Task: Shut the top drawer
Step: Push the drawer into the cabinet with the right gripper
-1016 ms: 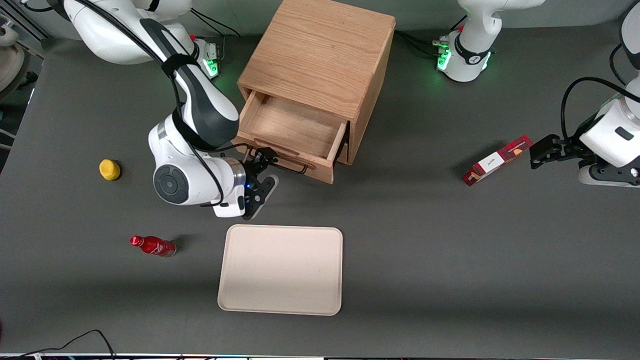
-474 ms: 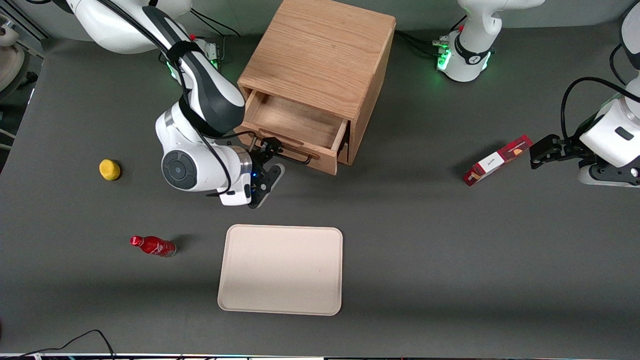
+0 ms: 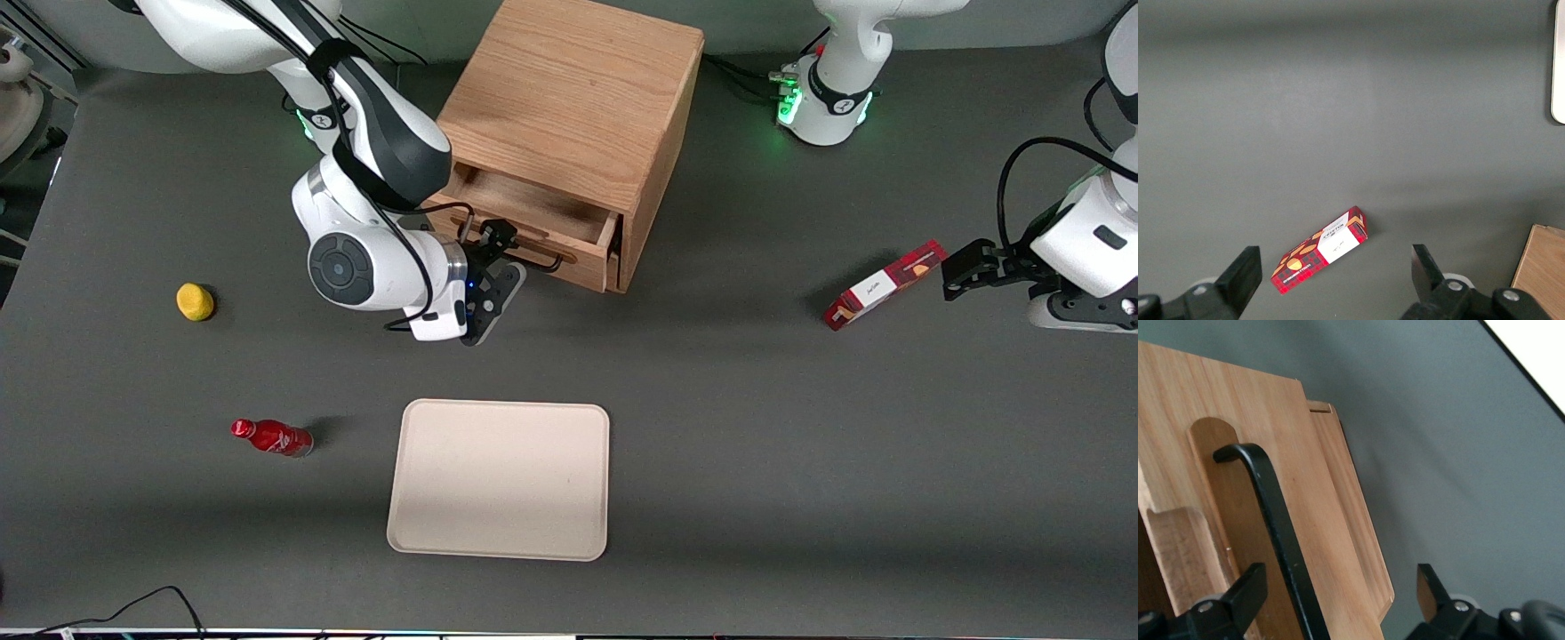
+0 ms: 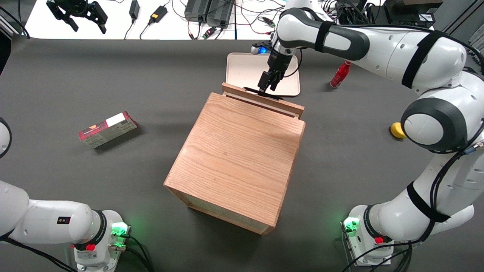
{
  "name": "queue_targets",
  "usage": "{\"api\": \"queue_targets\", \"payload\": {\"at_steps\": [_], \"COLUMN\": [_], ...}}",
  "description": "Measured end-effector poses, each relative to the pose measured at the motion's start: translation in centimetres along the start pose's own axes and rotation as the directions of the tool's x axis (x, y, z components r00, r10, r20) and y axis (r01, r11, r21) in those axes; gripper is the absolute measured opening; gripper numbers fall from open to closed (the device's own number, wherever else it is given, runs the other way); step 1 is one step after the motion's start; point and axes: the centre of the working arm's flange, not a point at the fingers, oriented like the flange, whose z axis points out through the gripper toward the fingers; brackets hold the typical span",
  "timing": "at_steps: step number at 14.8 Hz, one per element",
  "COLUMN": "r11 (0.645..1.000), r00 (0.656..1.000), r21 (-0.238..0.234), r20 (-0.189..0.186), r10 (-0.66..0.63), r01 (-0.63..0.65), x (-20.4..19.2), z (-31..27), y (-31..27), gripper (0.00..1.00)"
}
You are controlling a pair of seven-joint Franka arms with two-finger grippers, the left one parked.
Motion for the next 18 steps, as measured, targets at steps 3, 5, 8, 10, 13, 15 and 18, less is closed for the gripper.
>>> {"api": "queue_targets", "payload": {"at_steps": [3,5,8,10,13,15,18], "r11": [1.0,1.0,1.0,1.0,0.999,0.999,0.999], "r00": [1.0,1.0,1.0,1.0,0.999,0.999,0.999], "r21": [-0.003,-0.012,-0.017,-0.017,-0.013,-0.01,-0.018], "r20": [0.005,-0.002,0.004,0.006,0.016,0.021,0.022], "r10": [0.008,0.012,0.02,0.027,0.039,0.04,0.043], "r01": [-0.008,-0.012,-0.02,-0.026,-0.039,-0.039,-0.043], "x": [-0.3,-0.7,-1.1,-1.2,-1.1,-0.9,-1.3], "z": [0.5,1.2,2.0,2.2,2.8,3.2,3.5], "y": [0.0,0.0,-0.7,-1.1,-2.3,-3.3,-4.3], "gripper": [1.0,1.0,1.0,1.0,1.0,1.0,1.0]}}
